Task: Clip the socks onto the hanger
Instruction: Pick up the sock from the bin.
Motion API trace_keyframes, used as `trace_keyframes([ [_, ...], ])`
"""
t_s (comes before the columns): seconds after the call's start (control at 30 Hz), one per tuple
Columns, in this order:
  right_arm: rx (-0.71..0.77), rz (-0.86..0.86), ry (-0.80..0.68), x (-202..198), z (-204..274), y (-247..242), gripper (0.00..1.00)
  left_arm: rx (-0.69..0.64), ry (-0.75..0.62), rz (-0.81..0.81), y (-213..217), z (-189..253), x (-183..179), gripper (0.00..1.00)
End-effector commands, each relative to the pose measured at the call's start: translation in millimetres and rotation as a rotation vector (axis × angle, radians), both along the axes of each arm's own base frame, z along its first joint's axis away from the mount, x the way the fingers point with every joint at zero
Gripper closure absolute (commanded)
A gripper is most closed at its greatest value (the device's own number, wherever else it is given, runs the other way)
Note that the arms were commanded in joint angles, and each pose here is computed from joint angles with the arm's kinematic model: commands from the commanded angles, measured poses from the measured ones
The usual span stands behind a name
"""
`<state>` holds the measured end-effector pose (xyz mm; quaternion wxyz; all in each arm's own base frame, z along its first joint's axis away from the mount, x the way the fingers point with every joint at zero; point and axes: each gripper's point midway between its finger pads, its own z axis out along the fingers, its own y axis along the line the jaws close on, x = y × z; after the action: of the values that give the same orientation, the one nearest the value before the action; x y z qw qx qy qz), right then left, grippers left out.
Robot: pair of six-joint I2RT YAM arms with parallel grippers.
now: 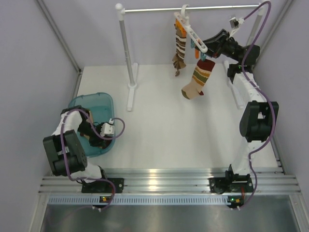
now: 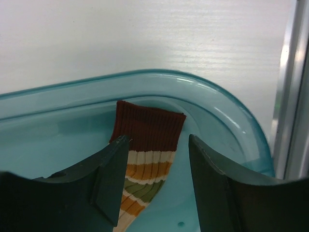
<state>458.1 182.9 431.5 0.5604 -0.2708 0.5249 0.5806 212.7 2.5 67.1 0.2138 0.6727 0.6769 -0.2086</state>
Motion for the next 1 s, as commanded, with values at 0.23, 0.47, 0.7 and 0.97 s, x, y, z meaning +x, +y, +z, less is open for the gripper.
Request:
trace_keyframes([
  [0.23,-0.014,0.005,-0.093,-21,32,4,1.00,0.083,-0.108,-0.091,23,-53,46,0.46],
  [0.47,-0.015,0.000,-0.102,-23,33,3,1.00,0.071,-0.095,-0.077,10,-52,50,0.84],
  [0.7,0.005,-0.011,-0.104,-24,39,2,1.00,-0.090,-0.087,0.176,-11,23,76,1.00],
  [0.97,0.086,-0.061,-0.018,-16,47,-6,1.00,-0.286,-0.334,0.455,-26,150,119,1.00],
])
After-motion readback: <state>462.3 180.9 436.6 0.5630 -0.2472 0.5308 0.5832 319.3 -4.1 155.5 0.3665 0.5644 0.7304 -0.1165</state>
